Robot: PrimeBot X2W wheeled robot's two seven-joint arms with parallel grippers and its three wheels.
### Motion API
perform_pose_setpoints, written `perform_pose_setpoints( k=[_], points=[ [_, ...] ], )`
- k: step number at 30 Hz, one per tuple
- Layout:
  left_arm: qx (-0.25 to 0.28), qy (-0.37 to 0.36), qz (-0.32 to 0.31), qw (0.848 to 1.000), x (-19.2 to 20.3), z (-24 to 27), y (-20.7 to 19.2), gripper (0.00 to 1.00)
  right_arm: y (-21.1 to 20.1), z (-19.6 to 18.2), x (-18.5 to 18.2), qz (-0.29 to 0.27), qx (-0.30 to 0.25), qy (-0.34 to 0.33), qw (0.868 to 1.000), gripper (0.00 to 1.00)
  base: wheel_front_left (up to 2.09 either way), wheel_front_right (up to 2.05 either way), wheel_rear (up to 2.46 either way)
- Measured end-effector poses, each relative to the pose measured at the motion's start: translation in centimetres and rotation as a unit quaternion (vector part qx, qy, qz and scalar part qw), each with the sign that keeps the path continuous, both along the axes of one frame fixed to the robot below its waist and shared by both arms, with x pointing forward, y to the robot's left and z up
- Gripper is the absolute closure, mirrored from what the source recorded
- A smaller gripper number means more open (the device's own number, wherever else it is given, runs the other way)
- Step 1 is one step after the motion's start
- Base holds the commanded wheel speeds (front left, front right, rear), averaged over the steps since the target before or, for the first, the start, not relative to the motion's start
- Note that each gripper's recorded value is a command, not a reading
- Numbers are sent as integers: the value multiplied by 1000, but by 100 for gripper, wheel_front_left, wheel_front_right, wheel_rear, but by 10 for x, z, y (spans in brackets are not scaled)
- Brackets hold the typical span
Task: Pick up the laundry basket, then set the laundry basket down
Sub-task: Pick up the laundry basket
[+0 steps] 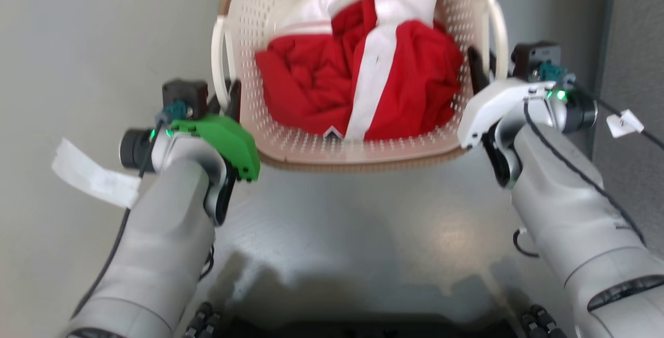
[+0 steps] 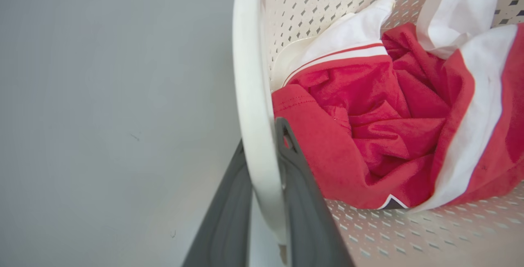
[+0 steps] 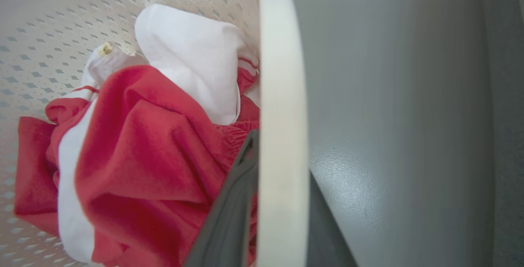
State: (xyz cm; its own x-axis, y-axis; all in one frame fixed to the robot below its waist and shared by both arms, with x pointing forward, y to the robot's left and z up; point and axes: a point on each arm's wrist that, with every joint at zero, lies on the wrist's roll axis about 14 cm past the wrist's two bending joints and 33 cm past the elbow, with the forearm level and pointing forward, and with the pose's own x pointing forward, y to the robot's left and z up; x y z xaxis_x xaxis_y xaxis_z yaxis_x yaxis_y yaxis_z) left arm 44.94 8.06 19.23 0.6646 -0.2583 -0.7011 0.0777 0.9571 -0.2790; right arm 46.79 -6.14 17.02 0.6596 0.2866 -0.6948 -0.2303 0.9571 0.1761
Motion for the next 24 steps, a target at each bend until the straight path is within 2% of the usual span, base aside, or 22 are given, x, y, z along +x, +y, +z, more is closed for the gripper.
perform_pose_setpoints(
  k=[24],
  points=[
    [-4, 45, -27, 999, -77, 44, -8, 100, -8, 51, -90, -5, 22, 85, 996, 100, 0, 0, 0]
  ],
)
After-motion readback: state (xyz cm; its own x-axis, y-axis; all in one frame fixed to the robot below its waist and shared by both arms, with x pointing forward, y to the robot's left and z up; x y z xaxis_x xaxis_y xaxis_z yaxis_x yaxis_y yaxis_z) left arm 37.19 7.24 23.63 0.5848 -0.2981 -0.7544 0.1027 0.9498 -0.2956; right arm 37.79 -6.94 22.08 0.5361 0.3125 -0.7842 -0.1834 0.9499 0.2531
